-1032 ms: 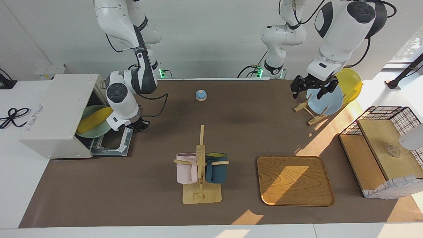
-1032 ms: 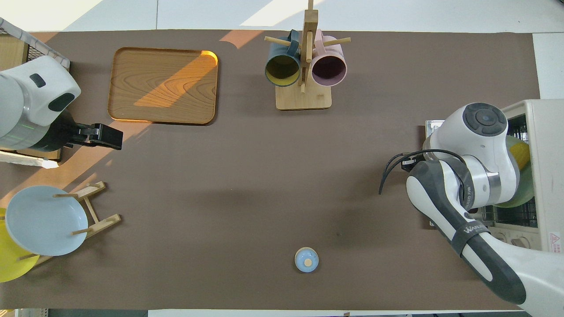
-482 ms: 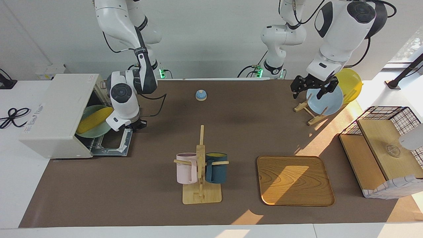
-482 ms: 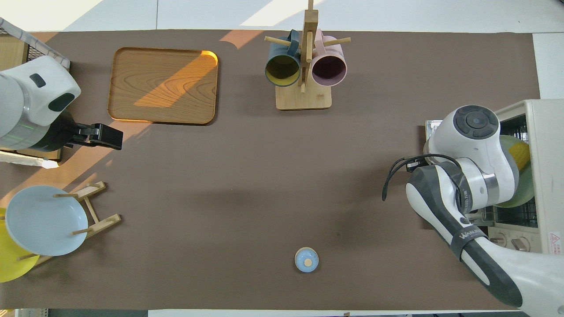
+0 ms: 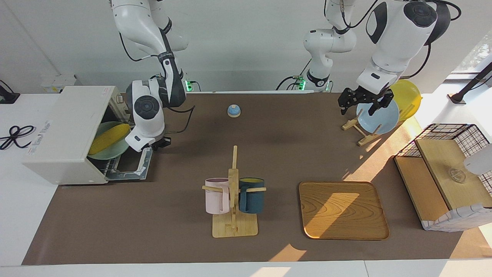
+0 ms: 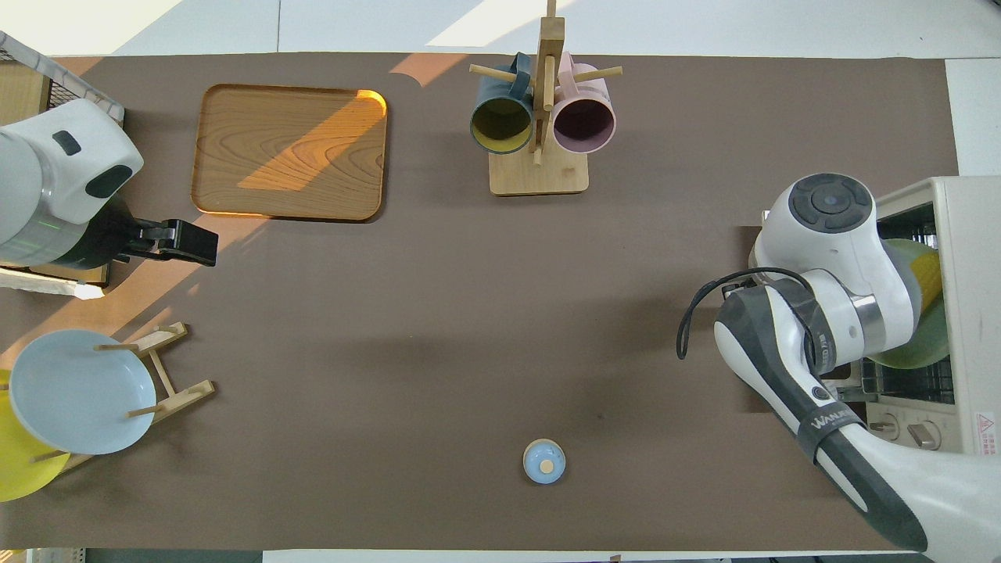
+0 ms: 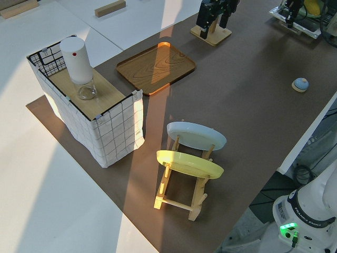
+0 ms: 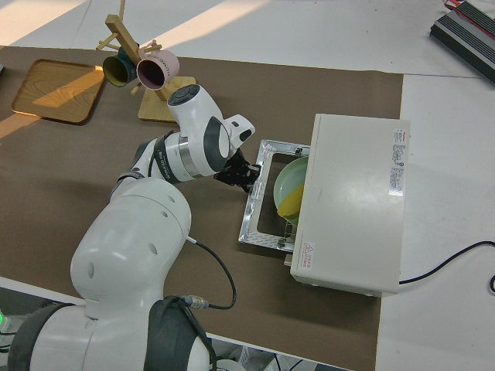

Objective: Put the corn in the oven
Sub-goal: 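Withdraw the right gripper out of the oven, then swing the oven door shut with the right gripper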

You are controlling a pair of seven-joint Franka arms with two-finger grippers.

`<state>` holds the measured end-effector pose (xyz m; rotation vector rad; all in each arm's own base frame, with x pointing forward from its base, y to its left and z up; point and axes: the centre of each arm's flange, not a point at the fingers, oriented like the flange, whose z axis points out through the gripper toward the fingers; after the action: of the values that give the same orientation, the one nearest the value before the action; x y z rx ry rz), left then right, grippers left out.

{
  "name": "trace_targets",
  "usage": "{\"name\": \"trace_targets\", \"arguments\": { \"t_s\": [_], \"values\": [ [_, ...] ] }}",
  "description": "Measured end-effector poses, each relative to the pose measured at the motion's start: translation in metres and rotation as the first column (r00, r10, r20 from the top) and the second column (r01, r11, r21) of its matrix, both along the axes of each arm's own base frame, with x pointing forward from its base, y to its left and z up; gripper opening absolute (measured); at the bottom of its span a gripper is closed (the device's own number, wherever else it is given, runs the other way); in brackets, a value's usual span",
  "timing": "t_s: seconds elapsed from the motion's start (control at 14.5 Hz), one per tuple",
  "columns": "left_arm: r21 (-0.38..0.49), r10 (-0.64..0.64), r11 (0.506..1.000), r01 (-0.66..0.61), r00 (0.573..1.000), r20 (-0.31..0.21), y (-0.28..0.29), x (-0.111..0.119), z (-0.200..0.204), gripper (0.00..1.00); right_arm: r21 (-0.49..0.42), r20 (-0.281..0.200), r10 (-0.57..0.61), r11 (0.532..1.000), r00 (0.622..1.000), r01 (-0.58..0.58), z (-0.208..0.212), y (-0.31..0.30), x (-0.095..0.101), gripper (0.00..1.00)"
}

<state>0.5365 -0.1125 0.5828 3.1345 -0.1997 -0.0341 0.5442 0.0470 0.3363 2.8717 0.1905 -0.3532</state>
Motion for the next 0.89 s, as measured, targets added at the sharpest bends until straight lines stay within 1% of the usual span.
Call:
{"name": "trace_targets", "arguments": {
  "t_s": [0.14, 0.34, 0.48, 0.69, 0.76, 0.89],
  "values": [
    [0.0, 0.0, 1.0, 0.0, 1.0, 0.0, 0.0, 0.0, 0.0, 1.0, 0.008, -0.026, 0.033, 0.999, 0.999, -0.033, 0.037, -0.013, 0.003, 0.01],
    [0.0, 0.0, 1.0, 0.0, 1.0, 0.0, 0.0, 0.0, 0.0, 1.0, 0.009, -0.013, 0.05, 0.999, 0.999, -0.05, 0.095, -0.059, -0.002, 0.01],
    [0.0, 0.0, 1.0, 0.0, 1.0, 0.0, 0.0, 0.0, 0.0, 1.0, -0.004, 0.003, 0.057, 0.998, 0.998, -0.057, 0.116, -0.089, -0.007, 0.01],
    [0.0, 0.0, 1.0, 0.0, 1.0, 0.0, 0.0, 0.0, 0.0, 1.0, -0.01, -0.02, 0.04, 0.999, 0.999, -0.04, 0.129, -0.106, -0.017, 0.01],
    [0.0, 0.0, 1.0, 0.0, 1.0, 0.0, 0.0, 0.0, 0.0, 1.0, -0.002, -0.018, 0.033, 0.999, 0.999, -0.033, 0.14, -0.103, -0.018, 0.01],
    [0.0, 0.0, 1.0, 0.0, 1.0, 0.0, 0.0, 0.0, 0.0, 1.0, 0.04, -0.001, 0.013, 0.999, 1.0, -0.013, 0.184, -0.09, -0.019, 0.18]
  ]
}}
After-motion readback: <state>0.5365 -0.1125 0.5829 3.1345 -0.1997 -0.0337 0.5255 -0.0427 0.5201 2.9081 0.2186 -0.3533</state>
